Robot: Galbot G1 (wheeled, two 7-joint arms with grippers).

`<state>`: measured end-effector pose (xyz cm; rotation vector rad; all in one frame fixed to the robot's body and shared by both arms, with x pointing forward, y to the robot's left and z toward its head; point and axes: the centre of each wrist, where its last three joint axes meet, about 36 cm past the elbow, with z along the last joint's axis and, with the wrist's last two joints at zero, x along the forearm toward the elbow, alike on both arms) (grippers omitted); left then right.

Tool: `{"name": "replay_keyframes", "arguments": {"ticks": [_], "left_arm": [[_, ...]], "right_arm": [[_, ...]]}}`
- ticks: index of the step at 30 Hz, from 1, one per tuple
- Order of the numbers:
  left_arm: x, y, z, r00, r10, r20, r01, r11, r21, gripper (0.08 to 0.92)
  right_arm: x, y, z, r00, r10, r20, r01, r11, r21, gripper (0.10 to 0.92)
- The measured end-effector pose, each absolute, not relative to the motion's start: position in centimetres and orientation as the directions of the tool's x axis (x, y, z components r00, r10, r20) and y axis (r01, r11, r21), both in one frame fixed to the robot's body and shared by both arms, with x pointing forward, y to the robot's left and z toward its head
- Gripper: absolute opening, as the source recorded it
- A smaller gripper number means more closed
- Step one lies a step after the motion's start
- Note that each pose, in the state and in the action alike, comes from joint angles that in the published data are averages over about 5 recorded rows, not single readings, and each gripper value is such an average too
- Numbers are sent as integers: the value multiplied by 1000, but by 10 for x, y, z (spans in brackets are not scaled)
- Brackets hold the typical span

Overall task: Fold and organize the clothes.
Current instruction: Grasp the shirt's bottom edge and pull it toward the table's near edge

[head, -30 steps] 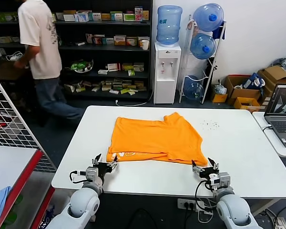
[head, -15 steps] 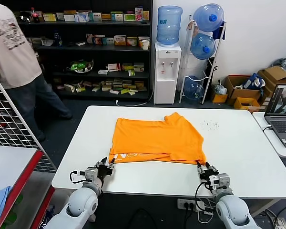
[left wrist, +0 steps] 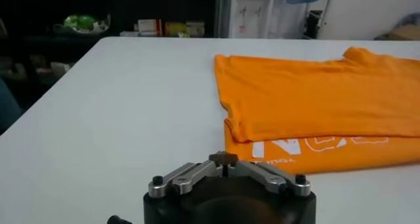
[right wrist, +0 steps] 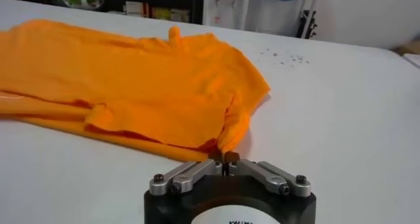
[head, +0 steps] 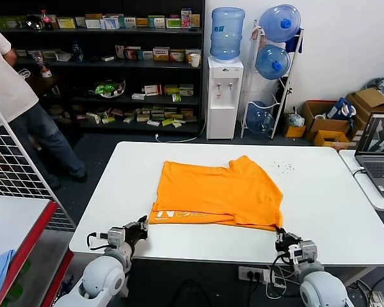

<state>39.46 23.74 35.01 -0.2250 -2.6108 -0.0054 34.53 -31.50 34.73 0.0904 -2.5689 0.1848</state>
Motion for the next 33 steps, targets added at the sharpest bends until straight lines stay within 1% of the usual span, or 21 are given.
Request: {"name": "replay_keyframes", "arguments": {"ticks": [4, 7, 14, 21, 23, 25, 26, 33], "left_arm": [[384, 235, 354, -852, 174, 493, 170, 984, -54, 89], [380, 233, 354, -856, 182, 485, 172, 983, -67, 130], [385, 227, 346, -867, 201, 457, 179, 980, -91, 327], [400, 224, 328, -869, 185, 459, 164, 983, -86, 535], [404, 225, 323, -868, 176, 464, 157, 984, -80, 577], [408, 227, 319, -867, 167, 470, 151, 986, -73, 584], [408, 228, 317, -866, 163, 473, 148, 987, -69, 566], [406, 232, 313, -856, 146, 496, 138, 989, -54, 366]], "right_arm": [[332, -313, 351, -836, -32, 547, -116, 986, -120, 128], [325, -313, 352, -831, -37, 555, -127, 984, -124, 128], [317, -313, 353, -823, -46, 566, -143, 982, -127, 128], [316, -314, 355, -820, -54, 569, -152, 980, -126, 128], [316, -314, 356, -821, -57, 568, -156, 980, -126, 128], [316, -314, 358, -822, -61, 566, -159, 979, -126, 128], [316, -314, 358, -823, -62, 565, -161, 979, -126, 128], [318, -318, 360, -827, -72, 557, -174, 976, -133, 128]]}}
